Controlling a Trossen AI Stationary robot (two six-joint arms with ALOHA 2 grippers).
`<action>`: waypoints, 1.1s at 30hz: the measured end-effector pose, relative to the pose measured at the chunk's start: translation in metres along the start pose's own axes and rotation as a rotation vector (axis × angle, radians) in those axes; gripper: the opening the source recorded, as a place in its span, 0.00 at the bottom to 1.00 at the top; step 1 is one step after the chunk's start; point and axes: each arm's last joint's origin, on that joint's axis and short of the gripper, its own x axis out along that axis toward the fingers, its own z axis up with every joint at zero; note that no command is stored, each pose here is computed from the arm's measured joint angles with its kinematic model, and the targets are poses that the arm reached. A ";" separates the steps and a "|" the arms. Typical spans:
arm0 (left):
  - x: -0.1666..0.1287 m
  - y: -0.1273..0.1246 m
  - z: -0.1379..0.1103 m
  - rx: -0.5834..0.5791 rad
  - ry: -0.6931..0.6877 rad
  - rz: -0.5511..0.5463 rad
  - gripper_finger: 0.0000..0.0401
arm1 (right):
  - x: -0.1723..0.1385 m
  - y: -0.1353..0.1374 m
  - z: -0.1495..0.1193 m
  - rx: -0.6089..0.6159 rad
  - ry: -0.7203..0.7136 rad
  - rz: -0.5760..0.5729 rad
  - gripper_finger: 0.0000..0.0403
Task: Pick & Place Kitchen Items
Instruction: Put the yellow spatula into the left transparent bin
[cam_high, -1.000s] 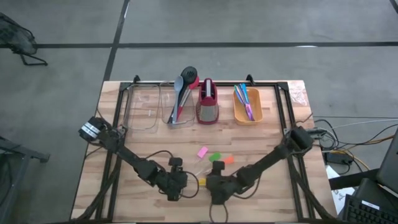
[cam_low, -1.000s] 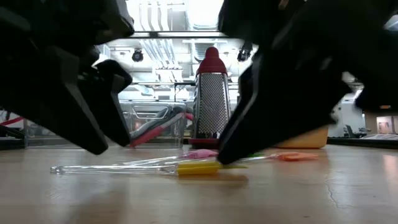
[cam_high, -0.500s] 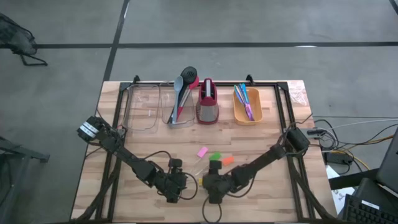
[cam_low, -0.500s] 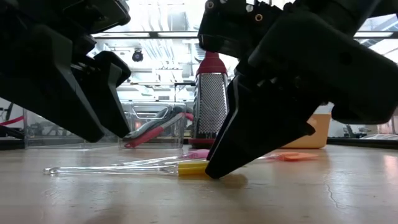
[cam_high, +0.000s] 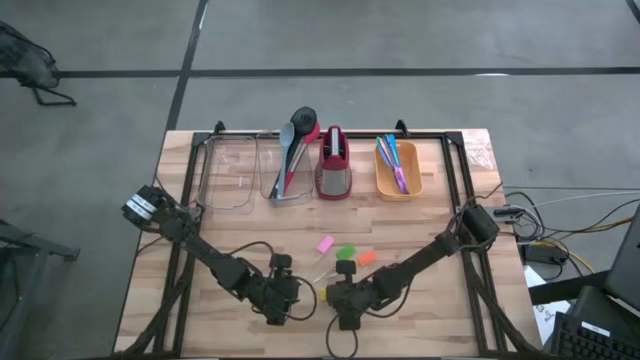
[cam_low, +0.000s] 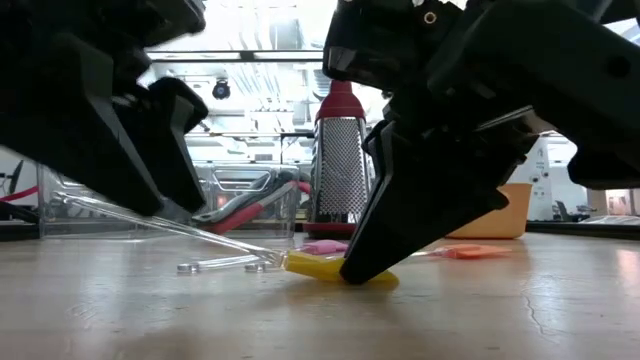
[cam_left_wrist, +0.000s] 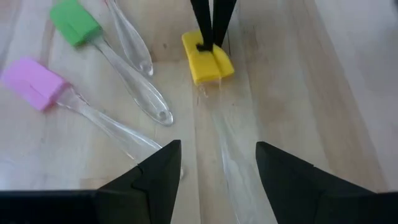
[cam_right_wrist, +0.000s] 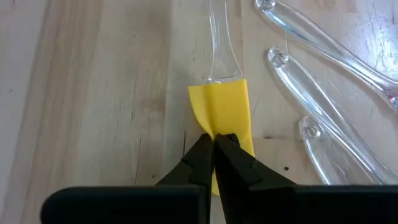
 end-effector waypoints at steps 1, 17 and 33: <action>-0.004 0.000 0.002 -0.004 -0.009 -0.004 0.53 | -0.001 0.000 0.000 -0.004 -0.003 -0.001 0.02; -0.052 0.002 0.016 -0.017 -0.068 -0.070 0.53 | -0.039 -0.009 0.014 -0.036 -0.076 -0.108 0.02; -0.032 0.007 0.004 0.017 -0.061 0.107 0.53 | -0.069 -0.010 0.027 -0.014 -0.138 -0.080 0.02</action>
